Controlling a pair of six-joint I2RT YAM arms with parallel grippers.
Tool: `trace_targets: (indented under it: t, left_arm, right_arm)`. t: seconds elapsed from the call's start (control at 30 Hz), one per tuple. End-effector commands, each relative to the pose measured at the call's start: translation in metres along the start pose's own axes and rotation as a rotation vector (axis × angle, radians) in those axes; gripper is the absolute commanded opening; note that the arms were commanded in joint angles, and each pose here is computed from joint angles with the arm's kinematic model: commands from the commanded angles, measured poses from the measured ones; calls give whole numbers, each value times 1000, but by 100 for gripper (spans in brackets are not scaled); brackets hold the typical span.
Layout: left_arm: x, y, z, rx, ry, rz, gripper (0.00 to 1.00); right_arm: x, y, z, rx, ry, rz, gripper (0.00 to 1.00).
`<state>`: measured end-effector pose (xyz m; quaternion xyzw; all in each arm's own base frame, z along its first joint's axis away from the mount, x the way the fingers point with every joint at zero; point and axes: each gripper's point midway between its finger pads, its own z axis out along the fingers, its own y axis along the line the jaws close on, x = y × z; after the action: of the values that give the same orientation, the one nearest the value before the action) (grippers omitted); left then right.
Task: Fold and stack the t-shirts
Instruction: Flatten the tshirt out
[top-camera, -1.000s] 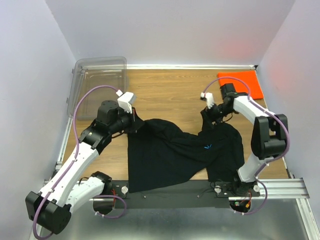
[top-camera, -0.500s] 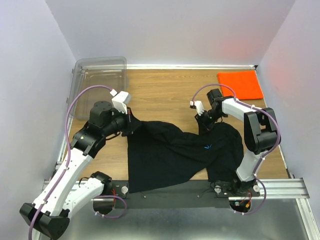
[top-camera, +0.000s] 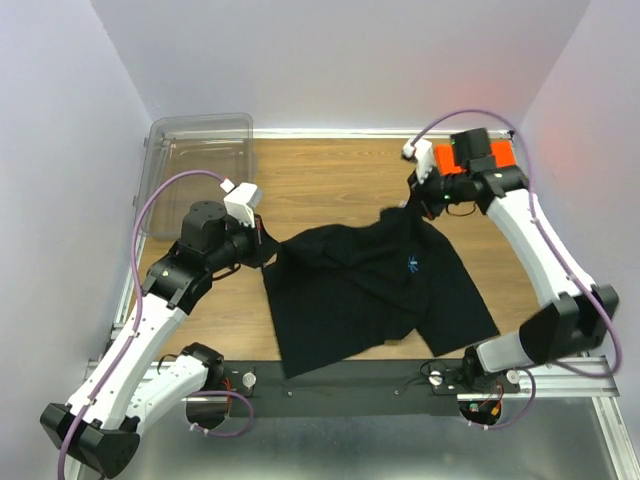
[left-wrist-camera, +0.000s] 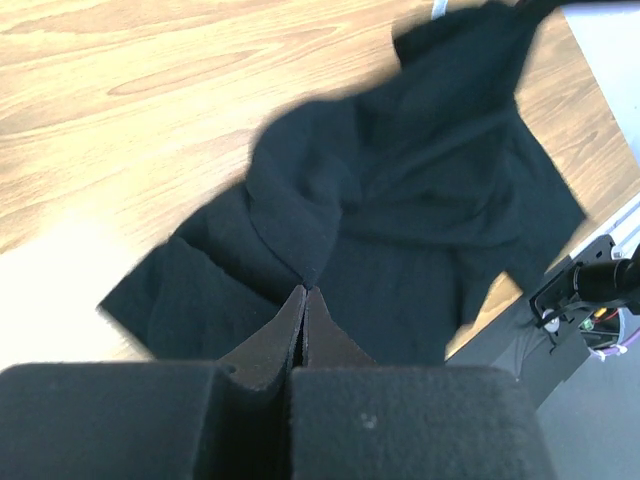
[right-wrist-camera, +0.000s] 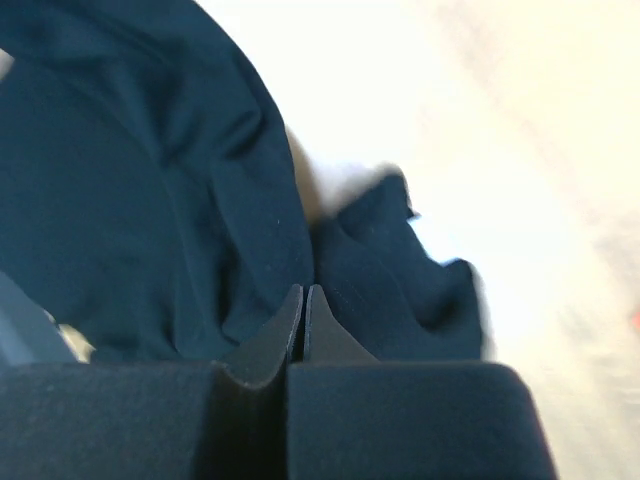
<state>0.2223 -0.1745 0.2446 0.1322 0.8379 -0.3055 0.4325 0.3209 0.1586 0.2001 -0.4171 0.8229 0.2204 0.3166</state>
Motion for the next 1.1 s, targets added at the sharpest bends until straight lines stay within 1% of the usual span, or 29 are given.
trace_targets:
  t: [0.0,0.03,0.1,0.13,0.17,0.2,0.23,0.27,0.3,0.33,0.37,0.4,0.43,0.47,0.5,0.53,0.57,0.63,0.7,0.73,0.77,0.8,0.9,0.97,1.07]
  left_arm:
    - [-9,2,-1,-19,-34,-11,0]
    - [-13,2,-1,-23,-47,-11,0]
    - [-19,6,2,-49,-67,-15,0]
    - [-23,8,3,-58,-76,-14,0]
    - [-25,9,5,-68,-78,-14,0]
    - [-28,11,4,-81,-87,-10,0]
    - [-28,12,4,-85,-84,-6,0]
    - [-27,14,5,-91,-76,-5,0]
    - [-25,14,5,-87,-68,-1,0]
    - [-21,14,6,-83,-56,2,0]
    - [-13,14,8,-72,-32,-3,0]
    - [-10,13,10,-61,-21,-5,0]
    - [-7,11,12,-46,-11,-8,0]
    - [0,8,15,-14,13,-13,0]
    - [3,6,17,1,23,-17,0]
    - [6,4,18,18,36,-21,0]
    - [12,-1,19,54,58,-24,0]
    - [20,-5,19,82,83,-27,0]
    - [29,-7,18,106,104,-34,0]
    - [32,-8,18,114,110,-36,0]
    - [37,-7,17,115,119,-39,0]
    - [39,-7,17,115,121,-42,0]
    - [46,-5,16,115,124,-44,0]
    - [47,-6,16,122,113,-50,0]
    - [50,-7,15,130,112,-56,0]
  right_arm:
    - [-50,14,-53,68,-145,-69,1]
    - [-63,21,-73,96,-197,-111,1]
    - [-80,32,-97,117,-273,-187,1]
    - [-85,49,-112,95,-325,-237,1]
    - [-83,57,-119,87,-334,-341,1]
    - [-55,72,-115,25,-266,-361,1]
    - [-35,83,-115,-18,-219,-414,1]
    - [-15,91,-122,-17,-176,-571,1]
    - [15,98,-121,-46,-85,-549,1]
    - [53,96,-106,-61,14,-510,1]
    - [81,81,-110,28,123,-510,1]
    - [103,74,-105,61,193,-483,1]
    - [138,68,-92,75,283,-427,1]
    - [152,55,-95,182,330,-391,3]
    - [162,53,-93,200,350,-366,14]
    - [170,53,-90,210,362,-346,60]
    - [165,52,-89,232,327,-322,73]
    - [146,51,-89,257,250,-309,84]
    - [110,49,-88,269,120,-279,86]
    - [101,46,-78,238,106,-250,86]
    - [81,50,-71,191,29,-226,86]
    - [79,48,-54,124,45,-188,86]
    - [67,55,-25,-41,17,-147,83]
    - [73,59,-2,-152,42,-112,79]
    - [77,62,9,-214,55,-168,77]
